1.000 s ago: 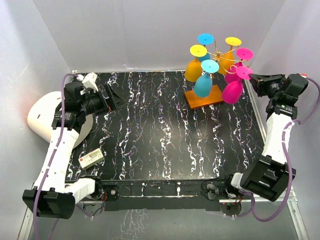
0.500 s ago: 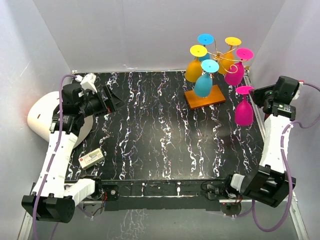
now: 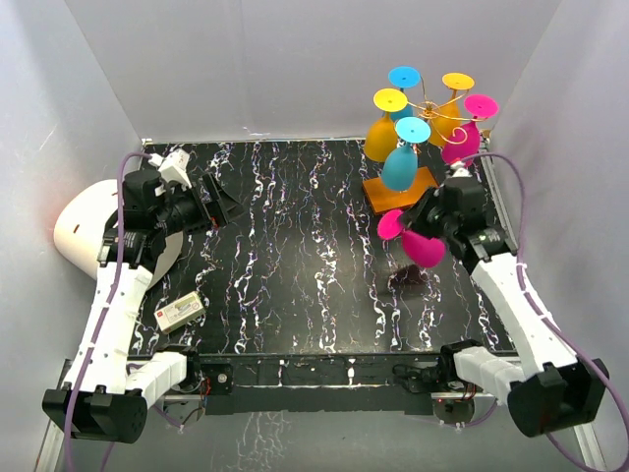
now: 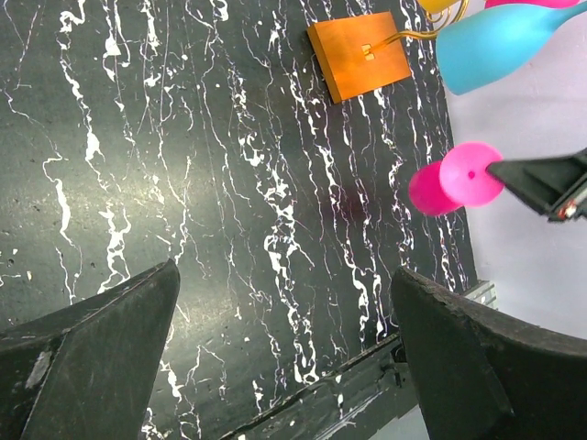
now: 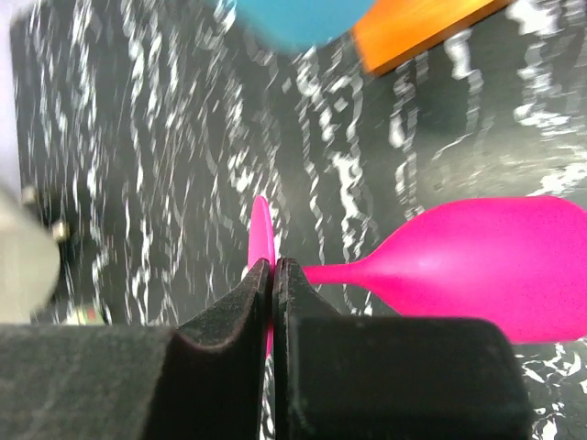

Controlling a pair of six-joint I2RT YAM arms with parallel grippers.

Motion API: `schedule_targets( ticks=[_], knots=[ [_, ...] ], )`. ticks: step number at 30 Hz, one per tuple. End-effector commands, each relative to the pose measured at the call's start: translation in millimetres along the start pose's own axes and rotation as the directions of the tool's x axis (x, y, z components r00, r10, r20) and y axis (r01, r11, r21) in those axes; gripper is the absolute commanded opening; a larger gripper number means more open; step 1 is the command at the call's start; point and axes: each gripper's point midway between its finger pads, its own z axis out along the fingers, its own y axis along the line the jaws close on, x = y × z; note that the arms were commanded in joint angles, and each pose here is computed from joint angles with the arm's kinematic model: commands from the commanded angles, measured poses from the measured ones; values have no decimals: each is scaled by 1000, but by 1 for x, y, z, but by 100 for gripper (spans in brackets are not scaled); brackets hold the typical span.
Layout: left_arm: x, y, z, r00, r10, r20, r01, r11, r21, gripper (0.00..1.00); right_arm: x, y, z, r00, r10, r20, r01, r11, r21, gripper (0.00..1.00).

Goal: Take the wine glass off the wine glass rack

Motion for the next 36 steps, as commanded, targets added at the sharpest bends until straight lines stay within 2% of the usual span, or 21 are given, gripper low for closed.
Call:
schedule_targets(
  ticks=[1,5,7,9,13,16,18,22,25,26,28,33,36],
  knots=[
    [1,1,-2,1000,-9,10,9,1000,1,99,40,50,-18,962,-273,-3,261,922,-285,0],
    [5,3,1,1000,-29,0,29,1000,4,99,98,80,-36,908,-416,-44,330,777,-536,0],
    [7,5,4,999,-40,-9,40,999,5,99,124,96,-51,858,-513,13,395,644,-655,0],
    [9,6,5,999,-50,-17,50,999,5,99,150,114,-68,791,-604,98,451,466,-761,0],
    [12,5,7,997,-72,-27,73,997,14,99,173,132,-69,663,-701,262,562,235,-793,0],
    [13,0,7,995,-94,-38,95,995,34,99,176,140,-58,522,-747,412,659,47,-751,0],
    [14,-3,6,993,-105,-47,107,993,46,99,175,149,-53,401,-732,551,723,-117,-681,0],
    [13,-9,0,992,-114,-46,117,991,59,99,187,159,-51,101,-607,788,764,-460,-452,0],
    [12,-16,-4,992,-113,-48,117,990,83,99,200,158,-46,-135,-478,868,718,-651,-247,0],
    [12,-19,-5,992,-114,-49,118,989,94,99,204,155,-44,-207,-433,877,693,-698,-181,0],
    [10,-23,-6,992,-115,-50,120,987,110,99,206,153,-37,-319,-364,875,663,-746,-68,0],
    [2,-26,-11,995,-96,-36,98,991,93,99,204,143,-23,-538,-258,802,571,-812,122,0],
    [-1,-24,-9,995,-91,-42,94,992,78,99,207,140,-23,-646,-179,742,505,-829,240,0]
  ],
)
